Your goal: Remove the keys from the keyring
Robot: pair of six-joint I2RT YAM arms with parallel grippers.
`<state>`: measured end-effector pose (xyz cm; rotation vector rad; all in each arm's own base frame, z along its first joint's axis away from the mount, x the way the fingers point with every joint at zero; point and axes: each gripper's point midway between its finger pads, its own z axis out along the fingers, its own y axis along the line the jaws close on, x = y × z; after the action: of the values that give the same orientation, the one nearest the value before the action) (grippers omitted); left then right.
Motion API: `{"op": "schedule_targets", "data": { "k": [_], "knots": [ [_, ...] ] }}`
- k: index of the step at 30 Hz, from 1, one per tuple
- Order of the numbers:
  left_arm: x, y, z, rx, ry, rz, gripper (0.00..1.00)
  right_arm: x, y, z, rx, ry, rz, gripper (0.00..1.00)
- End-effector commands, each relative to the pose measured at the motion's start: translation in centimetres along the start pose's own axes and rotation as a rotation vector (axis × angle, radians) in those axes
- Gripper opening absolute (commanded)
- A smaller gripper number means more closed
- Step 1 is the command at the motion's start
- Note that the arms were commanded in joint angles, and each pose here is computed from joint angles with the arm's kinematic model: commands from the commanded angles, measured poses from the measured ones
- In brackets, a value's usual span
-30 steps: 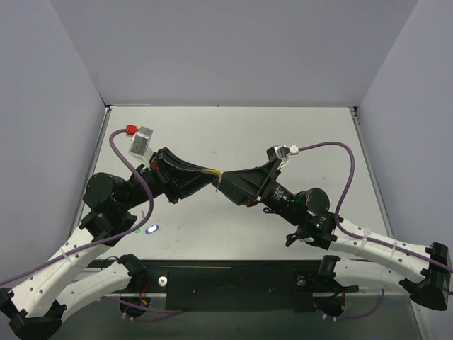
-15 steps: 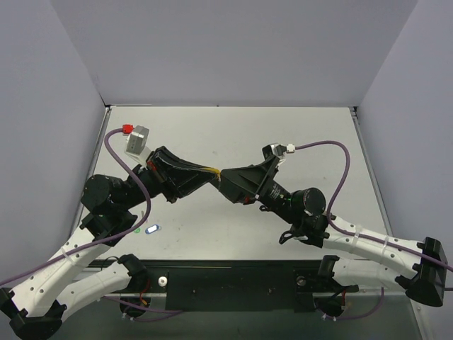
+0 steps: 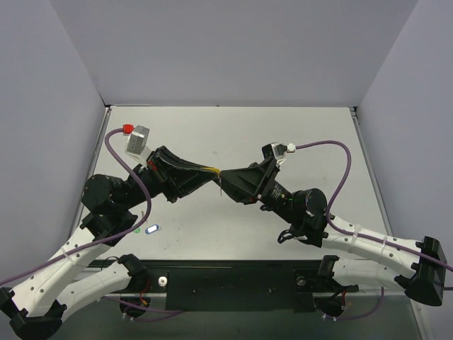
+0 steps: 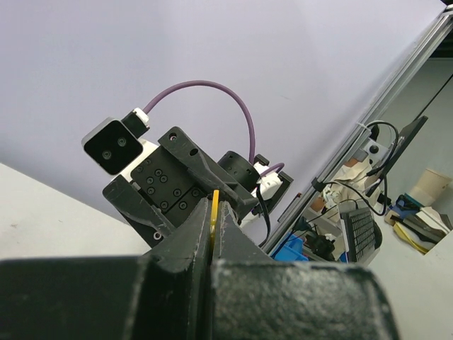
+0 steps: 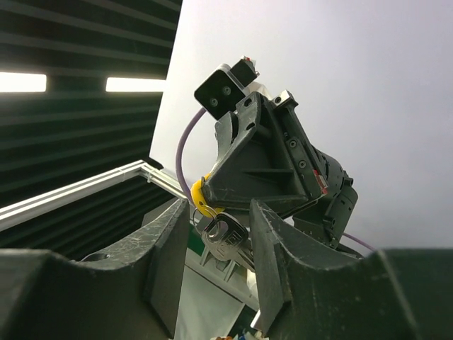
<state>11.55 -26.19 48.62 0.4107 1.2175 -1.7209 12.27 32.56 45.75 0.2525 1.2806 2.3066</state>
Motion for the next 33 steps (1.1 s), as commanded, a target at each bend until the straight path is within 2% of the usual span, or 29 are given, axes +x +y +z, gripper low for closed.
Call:
{"op": "schedule_targets", "data": {
  "k": [1, 11, 29, 33],
  "knots": [
    [-0.9, -0.8, 0.3, 0.021, -0.024, 0.028, 0.00, -0.1, 4.9, -0.5, -0.158, 0.003, -0.006, 0.34],
    [-1.0, -0.7, 0.3, 0.003, -0.025, 0.037, 0.00, -0.2, 4.6, -0.9, -0.146, -0.006, -0.008, 0.30],
    [-1.2, -0.5, 0.2, -0.012, -0.032, 0.038, 0.00, -0.3, 3.3, -1.1, -0.113, -0.014, -0.006, 0.30],
    [-1.1, -0.4, 0.2, -0.011, -0.033, 0.038, 0.00, -0.3, 3.1, -1.0, -0.100, -0.012, -0.011, 0.27]
  ]
}}
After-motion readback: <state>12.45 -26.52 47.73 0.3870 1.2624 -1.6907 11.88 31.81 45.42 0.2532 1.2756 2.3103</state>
